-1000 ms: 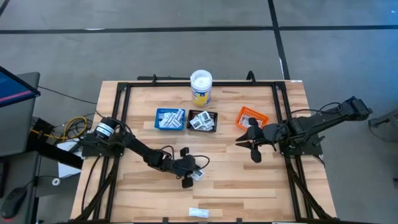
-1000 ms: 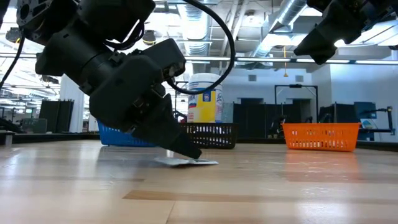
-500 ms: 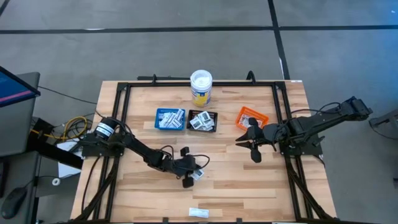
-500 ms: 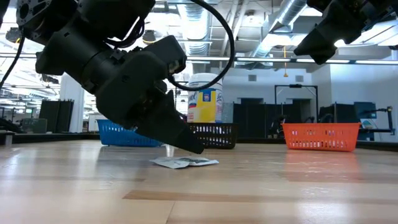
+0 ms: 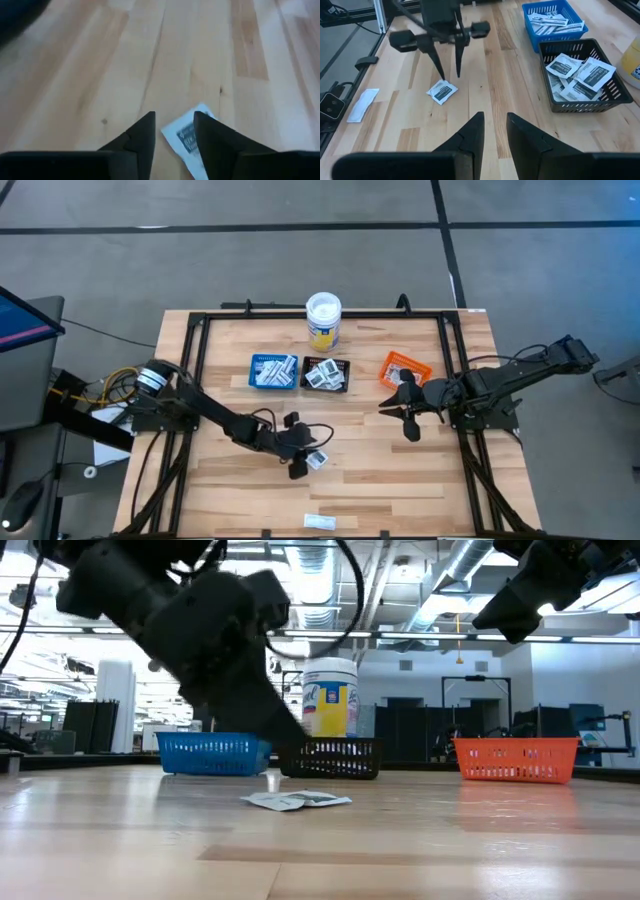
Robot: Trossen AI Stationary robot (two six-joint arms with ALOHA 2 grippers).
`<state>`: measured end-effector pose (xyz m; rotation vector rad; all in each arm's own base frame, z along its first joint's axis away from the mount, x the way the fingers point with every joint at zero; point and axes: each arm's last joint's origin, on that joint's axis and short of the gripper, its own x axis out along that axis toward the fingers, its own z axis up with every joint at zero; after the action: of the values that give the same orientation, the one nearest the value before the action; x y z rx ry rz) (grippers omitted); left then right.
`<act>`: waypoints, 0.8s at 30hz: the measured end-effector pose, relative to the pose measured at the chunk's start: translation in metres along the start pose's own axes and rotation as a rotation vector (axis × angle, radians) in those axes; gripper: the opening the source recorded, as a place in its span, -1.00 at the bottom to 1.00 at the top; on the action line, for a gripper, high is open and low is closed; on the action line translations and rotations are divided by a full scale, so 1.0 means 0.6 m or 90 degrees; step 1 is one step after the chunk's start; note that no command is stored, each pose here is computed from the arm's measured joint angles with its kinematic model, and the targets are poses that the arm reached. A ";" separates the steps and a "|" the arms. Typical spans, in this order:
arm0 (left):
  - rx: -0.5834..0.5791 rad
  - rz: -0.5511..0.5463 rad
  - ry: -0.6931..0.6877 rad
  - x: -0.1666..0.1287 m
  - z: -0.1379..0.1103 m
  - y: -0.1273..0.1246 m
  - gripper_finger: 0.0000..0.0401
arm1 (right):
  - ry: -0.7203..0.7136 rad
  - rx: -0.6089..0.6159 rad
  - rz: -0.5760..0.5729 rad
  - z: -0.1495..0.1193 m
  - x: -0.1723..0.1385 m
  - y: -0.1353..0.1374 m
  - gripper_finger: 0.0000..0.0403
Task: Pick & Place First Aid Supplies
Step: Put the black towelette pack into the black bin
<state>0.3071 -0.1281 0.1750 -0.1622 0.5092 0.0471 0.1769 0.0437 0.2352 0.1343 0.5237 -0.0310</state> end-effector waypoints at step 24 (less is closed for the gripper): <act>-0.003 0.013 0.045 0.054 -0.045 0.014 -0.58 | 0.000 0.000 0.000 0.000 0.000 0.000 -0.62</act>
<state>0.3219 -0.1239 0.1348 -0.1640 0.5820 0.0633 0.1769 0.0436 0.2350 0.1343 0.5240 -0.0314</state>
